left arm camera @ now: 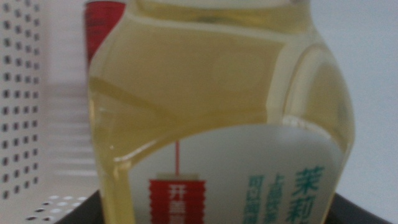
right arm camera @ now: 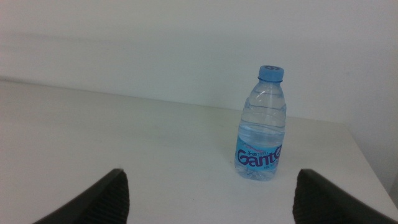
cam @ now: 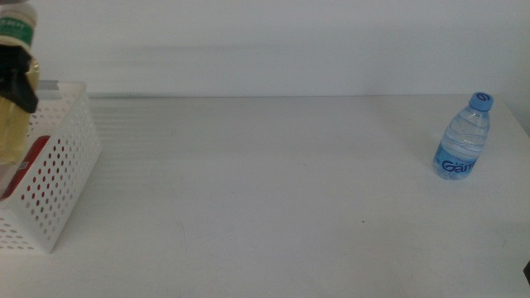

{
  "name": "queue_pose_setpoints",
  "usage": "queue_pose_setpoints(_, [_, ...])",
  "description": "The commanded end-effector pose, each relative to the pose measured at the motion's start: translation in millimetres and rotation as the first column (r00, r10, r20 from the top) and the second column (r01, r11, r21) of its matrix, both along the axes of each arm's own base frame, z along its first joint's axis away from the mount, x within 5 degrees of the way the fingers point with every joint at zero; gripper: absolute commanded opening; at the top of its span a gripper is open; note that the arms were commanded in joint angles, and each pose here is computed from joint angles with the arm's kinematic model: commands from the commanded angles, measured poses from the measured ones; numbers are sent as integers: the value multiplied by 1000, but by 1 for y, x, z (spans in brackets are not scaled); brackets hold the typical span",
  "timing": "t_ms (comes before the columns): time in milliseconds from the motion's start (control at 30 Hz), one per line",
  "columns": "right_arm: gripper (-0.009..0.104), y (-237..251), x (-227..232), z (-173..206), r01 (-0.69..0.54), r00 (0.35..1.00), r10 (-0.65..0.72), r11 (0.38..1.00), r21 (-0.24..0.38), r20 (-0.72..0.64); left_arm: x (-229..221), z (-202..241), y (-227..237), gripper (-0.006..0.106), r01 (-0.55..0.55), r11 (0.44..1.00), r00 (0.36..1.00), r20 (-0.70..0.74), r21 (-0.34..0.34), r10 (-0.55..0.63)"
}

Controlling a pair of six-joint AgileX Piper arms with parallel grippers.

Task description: Use arms to grab the bottles and put them into the dustbin to the left of the table.

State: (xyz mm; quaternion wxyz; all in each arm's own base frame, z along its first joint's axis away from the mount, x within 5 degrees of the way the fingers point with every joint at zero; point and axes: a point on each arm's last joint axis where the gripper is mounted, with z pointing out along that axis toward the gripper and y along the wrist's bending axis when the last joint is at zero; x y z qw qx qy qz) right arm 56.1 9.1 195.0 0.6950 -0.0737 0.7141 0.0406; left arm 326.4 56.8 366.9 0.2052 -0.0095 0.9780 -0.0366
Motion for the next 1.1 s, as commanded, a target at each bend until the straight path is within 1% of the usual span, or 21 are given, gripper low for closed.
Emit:
queue_pose_setpoints(0, [71,-1,-3,11,5,994,-5,1000,1,112,-10,20,10,-5,-5,1000,999,39,12,5])
queue_pose_setpoints(67, [71,-1,-3,11,5,994,-5,1000,1,112,-6,12,20,-5,-9,1000,1000,16,19,9])
queue_pose_setpoints(300, [71,-1,-3,11,5,994,-5,1000,1,112,5,-15,52,-5,-6,996,997,-79,91,13])
queue_pose_setpoints(400, [71,-1,-3,11,5,994,-5,1000,1,112,10,-27,60,-5,7,991,992,-124,135,10])
queue_pose_setpoints(533, [71,-1,-3,11,5,994,-5,1000,1,112,17,-38,65,-5,23,986,989,-149,165,2])
queue_pose_setpoints(767, [71,-1,-3,11,5,994,-5,1000,1,112,27,-60,72,-5,34,983,978,-210,182,5])
queue_pose_setpoints(967, [71,-1,-3,11,5,994,-5,1000,1,112,42,-73,76,-5,17,981,987,-158,192,14])
queue_pose_setpoints(1067, [71,-1,-3,11,5,994,-5,1000,1,112,45,-79,78,0,5,982,986,-166,187,26])
